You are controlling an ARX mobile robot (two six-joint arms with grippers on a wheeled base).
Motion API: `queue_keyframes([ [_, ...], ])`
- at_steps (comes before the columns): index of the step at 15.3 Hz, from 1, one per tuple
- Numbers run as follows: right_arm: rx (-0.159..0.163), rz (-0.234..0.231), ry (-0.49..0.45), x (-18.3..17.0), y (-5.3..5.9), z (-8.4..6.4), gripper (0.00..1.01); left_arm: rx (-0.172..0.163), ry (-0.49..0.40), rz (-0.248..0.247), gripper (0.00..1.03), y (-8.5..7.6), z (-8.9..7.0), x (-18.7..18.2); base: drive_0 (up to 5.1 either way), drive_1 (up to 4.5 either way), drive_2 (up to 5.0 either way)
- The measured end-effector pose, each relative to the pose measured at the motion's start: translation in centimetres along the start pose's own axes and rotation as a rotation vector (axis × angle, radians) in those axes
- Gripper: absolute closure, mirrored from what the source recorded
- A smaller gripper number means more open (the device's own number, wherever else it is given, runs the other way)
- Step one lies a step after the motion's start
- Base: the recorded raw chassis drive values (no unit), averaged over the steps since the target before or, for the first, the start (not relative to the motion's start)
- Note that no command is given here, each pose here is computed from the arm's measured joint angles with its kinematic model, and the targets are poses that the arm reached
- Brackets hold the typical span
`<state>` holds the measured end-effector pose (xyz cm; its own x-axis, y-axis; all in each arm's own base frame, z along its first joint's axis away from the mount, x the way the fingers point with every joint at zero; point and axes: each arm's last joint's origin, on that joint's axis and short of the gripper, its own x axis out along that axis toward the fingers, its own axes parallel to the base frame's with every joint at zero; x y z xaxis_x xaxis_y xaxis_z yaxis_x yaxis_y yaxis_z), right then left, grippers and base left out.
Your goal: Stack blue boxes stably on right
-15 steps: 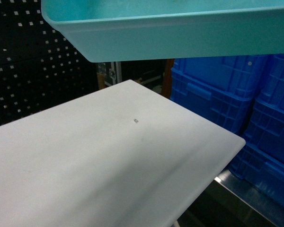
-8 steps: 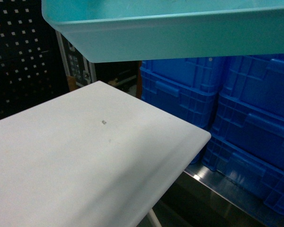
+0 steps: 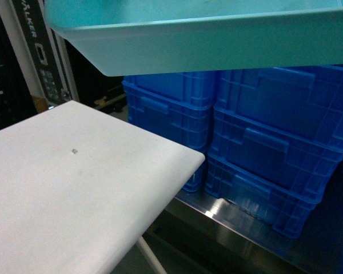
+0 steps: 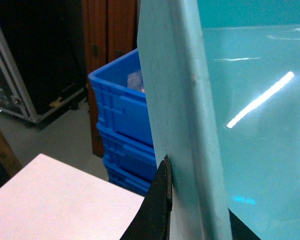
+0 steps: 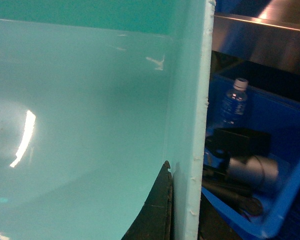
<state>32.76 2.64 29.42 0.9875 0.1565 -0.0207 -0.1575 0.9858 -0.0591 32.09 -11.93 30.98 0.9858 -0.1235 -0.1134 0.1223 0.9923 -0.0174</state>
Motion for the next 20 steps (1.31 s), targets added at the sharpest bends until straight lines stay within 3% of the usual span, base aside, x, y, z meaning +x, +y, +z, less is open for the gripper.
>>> queue_keyframes([
  [16,0.000,-0.013,0.005,-0.04,-0.33,-0.07,0.99,0.003,-0.004,-0.005,0.97,-0.44,-0.01,-0.12,3.2,-5.33,-2.4],
  [20,0.000,-0.009,0.001,-0.11,-0.24,0.05,0.99,0.002,-0.001,-0.002,0.97,-0.29,-0.04,-0.09,-1.3,-1.31,-1.3],
])
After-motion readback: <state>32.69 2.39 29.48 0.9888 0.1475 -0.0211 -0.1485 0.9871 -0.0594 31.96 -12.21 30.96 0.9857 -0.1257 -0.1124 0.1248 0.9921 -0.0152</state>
